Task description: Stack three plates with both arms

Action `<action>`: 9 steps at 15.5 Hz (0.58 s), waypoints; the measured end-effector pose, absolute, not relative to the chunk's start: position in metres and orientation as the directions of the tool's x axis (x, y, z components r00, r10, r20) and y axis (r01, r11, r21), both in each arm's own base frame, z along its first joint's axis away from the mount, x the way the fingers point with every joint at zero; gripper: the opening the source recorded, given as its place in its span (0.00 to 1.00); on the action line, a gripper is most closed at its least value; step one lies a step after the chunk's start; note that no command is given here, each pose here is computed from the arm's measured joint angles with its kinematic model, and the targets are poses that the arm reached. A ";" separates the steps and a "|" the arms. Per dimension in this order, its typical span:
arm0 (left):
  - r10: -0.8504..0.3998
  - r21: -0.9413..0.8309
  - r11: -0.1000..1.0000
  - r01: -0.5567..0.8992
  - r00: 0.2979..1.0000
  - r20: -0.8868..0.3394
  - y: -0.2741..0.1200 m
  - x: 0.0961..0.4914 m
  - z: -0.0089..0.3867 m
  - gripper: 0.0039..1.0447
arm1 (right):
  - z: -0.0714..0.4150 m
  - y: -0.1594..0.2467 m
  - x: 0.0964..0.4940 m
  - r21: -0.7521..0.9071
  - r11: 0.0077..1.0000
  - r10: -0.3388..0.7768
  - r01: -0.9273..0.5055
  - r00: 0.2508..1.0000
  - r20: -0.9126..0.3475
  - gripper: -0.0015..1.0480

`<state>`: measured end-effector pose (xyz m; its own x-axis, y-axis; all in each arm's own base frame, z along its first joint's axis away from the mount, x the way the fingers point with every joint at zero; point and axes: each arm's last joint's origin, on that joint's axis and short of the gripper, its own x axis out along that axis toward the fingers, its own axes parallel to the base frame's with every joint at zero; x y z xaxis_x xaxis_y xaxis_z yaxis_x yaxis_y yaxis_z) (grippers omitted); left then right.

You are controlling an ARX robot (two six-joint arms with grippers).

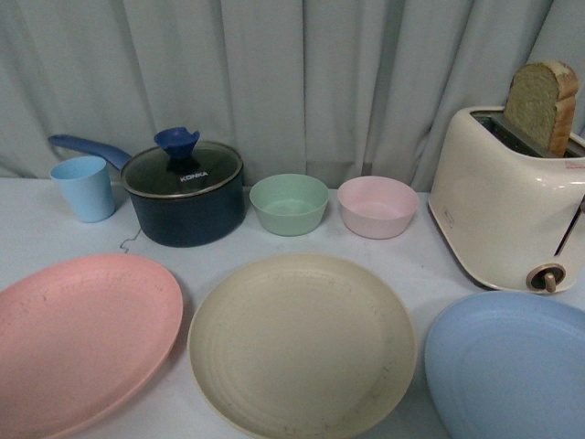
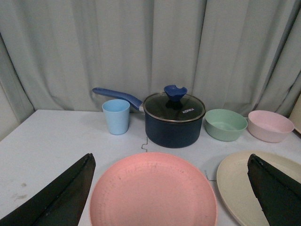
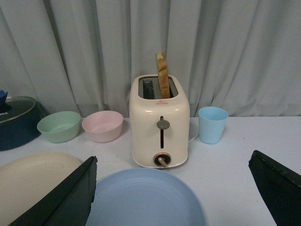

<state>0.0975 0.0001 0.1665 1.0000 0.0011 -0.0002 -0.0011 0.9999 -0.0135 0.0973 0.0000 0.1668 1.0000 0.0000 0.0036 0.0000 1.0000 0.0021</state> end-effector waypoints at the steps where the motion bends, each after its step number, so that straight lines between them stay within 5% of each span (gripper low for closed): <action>1: 0.001 -0.014 1.000 -0.001 1.000 0.000 0.000 0.098 0.166 0.94 | 0.167 0.000 0.097 0.002 1.000 0.000 0.000 1.000 0.004 0.94; 9: 0.001 -0.014 1.000 -0.001 1.000 0.000 0.000 0.098 0.166 0.94 | 0.167 0.000 0.097 0.002 1.000 0.000 0.000 1.000 0.004 0.94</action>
